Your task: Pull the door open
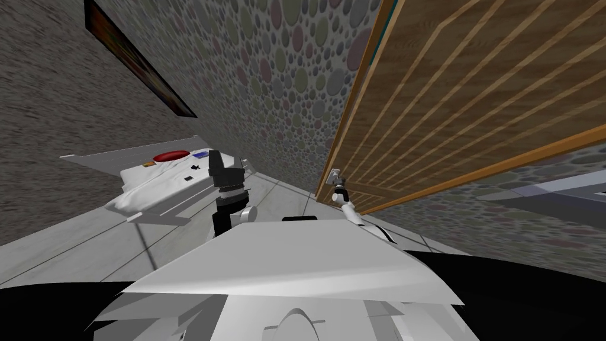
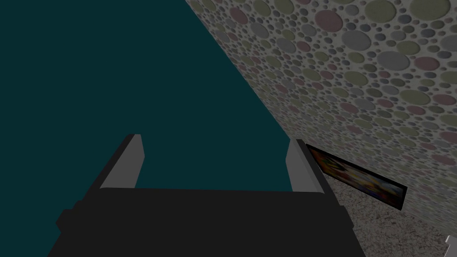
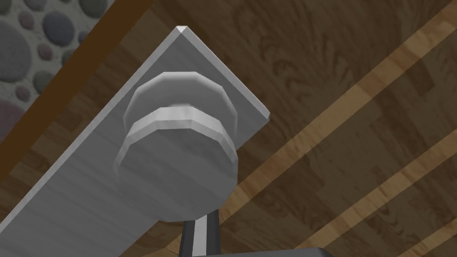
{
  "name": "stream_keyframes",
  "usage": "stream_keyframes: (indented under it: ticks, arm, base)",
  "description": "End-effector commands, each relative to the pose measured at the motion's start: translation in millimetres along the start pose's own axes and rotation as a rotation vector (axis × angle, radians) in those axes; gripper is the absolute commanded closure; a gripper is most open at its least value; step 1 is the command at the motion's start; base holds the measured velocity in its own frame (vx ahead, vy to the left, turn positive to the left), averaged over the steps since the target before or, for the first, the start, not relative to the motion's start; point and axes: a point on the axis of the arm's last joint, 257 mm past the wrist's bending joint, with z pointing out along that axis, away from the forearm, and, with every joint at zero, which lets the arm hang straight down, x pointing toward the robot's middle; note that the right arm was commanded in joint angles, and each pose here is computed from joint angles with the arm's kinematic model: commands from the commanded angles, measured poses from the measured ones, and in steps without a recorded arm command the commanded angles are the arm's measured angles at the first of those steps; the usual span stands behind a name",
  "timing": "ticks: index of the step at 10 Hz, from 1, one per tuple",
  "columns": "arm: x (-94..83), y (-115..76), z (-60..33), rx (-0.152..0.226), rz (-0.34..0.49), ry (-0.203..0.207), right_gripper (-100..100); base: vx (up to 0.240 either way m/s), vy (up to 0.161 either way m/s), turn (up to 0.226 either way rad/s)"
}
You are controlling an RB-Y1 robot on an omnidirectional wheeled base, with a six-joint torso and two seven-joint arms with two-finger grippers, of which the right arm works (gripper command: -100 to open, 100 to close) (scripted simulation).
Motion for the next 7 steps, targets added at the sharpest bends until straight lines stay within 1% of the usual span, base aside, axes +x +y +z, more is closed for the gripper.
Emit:
stream_keyframes:
  ticks: [1, 2, 3, 4, 5, 7]
  arm:
    - [4.2, -5.2, -1.7, 0.0, 0.07, -0.006, -100]
    - [8.7, -10.6, -3.4, 0.0, 0.143, -0.011, -100]
    - [11.4, -13.9, -4.5, -0.001, 0.187, -0.015, -100]
    - [11.4, -13.9, -4.5, -0.001, 0.187, -0.015, -100]
    - [17.5, -21.1, -7.0, 0.0, 0.285, -0.023, -100]
    - [24.3, -28.9, -9.7, 0.0, 0.391, -0.032, -100]
  base:
    - [-0.083, -0.057, 0.086]
    - [-0.109, -0.042, 0.029]
    - [-0.136, -0.048, 0.003]
    - [-0.099, -0.033, -0.033]
    - [-0.115, -0.05, 0.009]
    - [-0.122, -0.043, 0.083]
